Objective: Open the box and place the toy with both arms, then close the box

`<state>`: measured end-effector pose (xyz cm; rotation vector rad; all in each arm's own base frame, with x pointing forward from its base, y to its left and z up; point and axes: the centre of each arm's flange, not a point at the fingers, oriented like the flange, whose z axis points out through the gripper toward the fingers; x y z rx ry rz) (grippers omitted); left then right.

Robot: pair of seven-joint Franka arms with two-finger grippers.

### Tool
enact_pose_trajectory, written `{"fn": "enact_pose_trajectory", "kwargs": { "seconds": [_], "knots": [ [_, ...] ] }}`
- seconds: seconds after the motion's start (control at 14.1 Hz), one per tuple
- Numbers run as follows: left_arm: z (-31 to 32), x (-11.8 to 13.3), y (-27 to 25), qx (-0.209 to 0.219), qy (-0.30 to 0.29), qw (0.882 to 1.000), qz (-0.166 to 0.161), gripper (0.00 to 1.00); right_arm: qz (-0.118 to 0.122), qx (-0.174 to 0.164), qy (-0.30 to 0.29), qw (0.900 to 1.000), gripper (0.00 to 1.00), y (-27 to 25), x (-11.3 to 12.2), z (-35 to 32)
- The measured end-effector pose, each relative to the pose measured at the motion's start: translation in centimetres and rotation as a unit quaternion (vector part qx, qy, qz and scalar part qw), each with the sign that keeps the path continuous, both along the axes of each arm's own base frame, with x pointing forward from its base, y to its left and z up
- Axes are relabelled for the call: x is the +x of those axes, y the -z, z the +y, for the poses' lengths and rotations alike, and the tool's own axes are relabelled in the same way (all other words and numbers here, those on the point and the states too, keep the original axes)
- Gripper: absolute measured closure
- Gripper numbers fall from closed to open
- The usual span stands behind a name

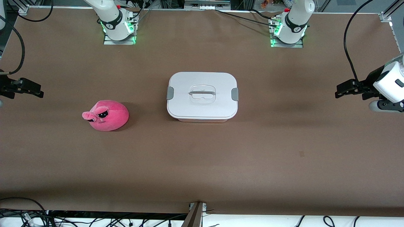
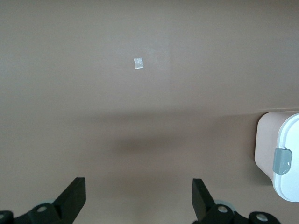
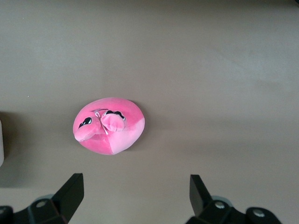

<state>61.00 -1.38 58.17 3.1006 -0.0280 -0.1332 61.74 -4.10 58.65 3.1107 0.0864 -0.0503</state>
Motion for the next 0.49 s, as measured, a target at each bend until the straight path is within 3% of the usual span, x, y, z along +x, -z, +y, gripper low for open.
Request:
{"fn": "enact_pose_trajectory", "kwargs": {
  "seconds": [0.49],
  "knots": [
    [-0.3,-0.1,-0.1,0.000,0.003,1.000,0.002,0.00,0.008,0.001,-0.012,1.000,0.00,1.0,0.5,1.5]
  ]
}}
